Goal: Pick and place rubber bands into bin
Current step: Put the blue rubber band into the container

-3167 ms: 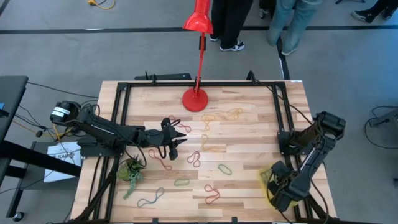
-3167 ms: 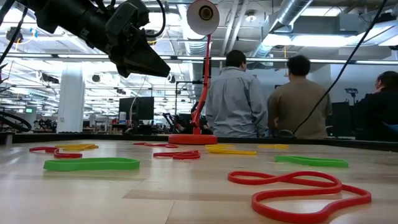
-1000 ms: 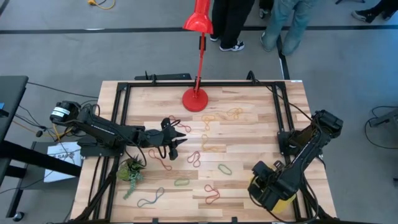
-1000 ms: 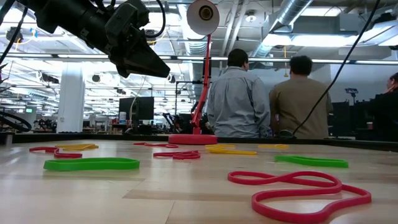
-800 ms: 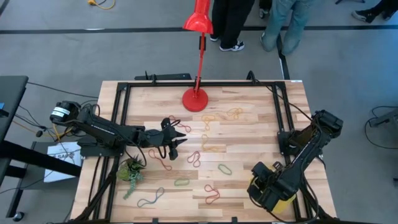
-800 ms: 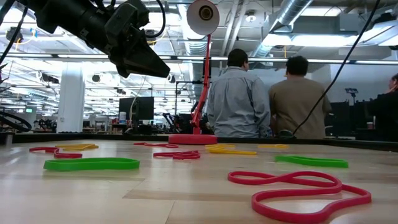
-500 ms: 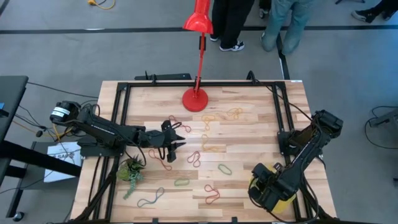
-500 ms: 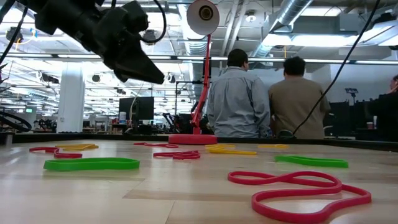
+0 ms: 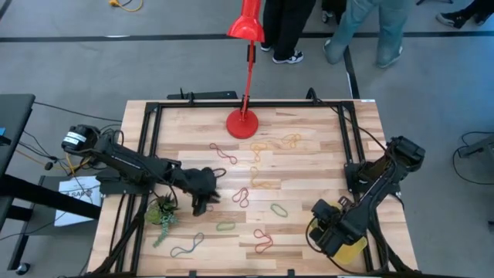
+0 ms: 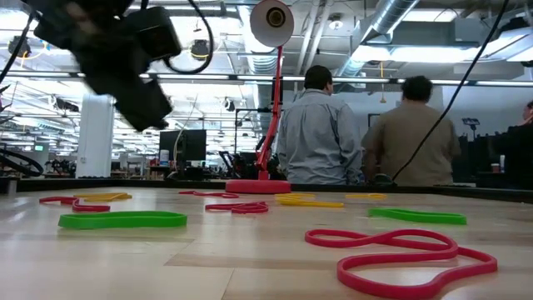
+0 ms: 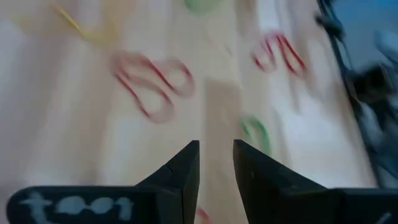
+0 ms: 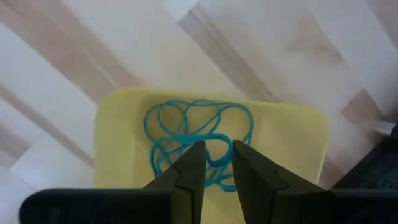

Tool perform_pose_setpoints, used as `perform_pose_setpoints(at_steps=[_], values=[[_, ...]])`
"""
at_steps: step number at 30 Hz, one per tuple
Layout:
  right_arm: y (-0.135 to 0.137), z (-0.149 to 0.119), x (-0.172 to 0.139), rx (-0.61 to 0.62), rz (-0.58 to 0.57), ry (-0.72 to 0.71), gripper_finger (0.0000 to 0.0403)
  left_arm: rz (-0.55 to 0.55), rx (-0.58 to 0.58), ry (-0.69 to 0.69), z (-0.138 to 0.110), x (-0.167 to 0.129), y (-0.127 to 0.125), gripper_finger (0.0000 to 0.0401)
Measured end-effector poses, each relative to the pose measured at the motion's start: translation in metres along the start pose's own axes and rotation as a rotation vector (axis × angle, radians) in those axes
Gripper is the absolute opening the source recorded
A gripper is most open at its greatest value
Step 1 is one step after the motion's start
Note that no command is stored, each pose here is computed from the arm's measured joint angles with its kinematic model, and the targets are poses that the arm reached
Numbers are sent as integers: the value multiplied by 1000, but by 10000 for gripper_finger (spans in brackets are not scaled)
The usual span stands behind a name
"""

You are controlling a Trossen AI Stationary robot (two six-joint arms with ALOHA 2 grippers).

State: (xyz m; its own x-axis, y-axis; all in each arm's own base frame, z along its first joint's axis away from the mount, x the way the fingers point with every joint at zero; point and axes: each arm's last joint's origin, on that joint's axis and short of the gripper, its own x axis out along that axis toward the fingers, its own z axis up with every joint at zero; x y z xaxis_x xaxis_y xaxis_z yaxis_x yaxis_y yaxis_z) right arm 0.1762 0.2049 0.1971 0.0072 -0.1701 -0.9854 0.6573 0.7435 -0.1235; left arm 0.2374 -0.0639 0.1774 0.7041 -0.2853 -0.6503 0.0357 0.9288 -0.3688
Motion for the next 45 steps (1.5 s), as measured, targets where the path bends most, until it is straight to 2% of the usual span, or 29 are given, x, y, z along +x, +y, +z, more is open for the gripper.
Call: perform_pose_setpoints(at_steps=[5, 8, 11, 16, 22, 28, 32, 35, 38, 41, 45], values=[[0, 1, 0, 21, -5, 144, 71, -24, -85, 189, -22, 2, -12, 87], [2, -2, -4, 66, 0, 265, 71, -31, -96, 250, -33, 1, -22, 87], [6, -3, -12, 107, 21, 325, 71, -53, -118, 266, -39, 1, -34, 87], [9, 0, -20, 110, 44, 245, 71, -15, -132, 254, -48, 0, -48, 87], [5, 2, -20, 112, 7, 177, 71, 1, -129, 242, -58, -3, -61, 87], [4, 8, -20, 114, 13, -13, 71, 18, -149, 226, -65, -5, -69, 87], [6, 15, -21, 106, 48, -270, 71, 36, -141, 204, -68, -6, -73, 87], [8, 22, -23, 14, 55, -466, 71, 48, -147, 190, -69, -6, -75, 87], [10, 31, -25, -80, 23, -642, 71, 50, -145, 186, -70, -7, -76, 87], [8, 45, -27, -161, -65, -819, 71, 61, -123, 179, -73, -1, -78, 87], [6, 67, -28, -156, -151, -960, 71, 32, -49, 186, -81, 22, -81, 87]])
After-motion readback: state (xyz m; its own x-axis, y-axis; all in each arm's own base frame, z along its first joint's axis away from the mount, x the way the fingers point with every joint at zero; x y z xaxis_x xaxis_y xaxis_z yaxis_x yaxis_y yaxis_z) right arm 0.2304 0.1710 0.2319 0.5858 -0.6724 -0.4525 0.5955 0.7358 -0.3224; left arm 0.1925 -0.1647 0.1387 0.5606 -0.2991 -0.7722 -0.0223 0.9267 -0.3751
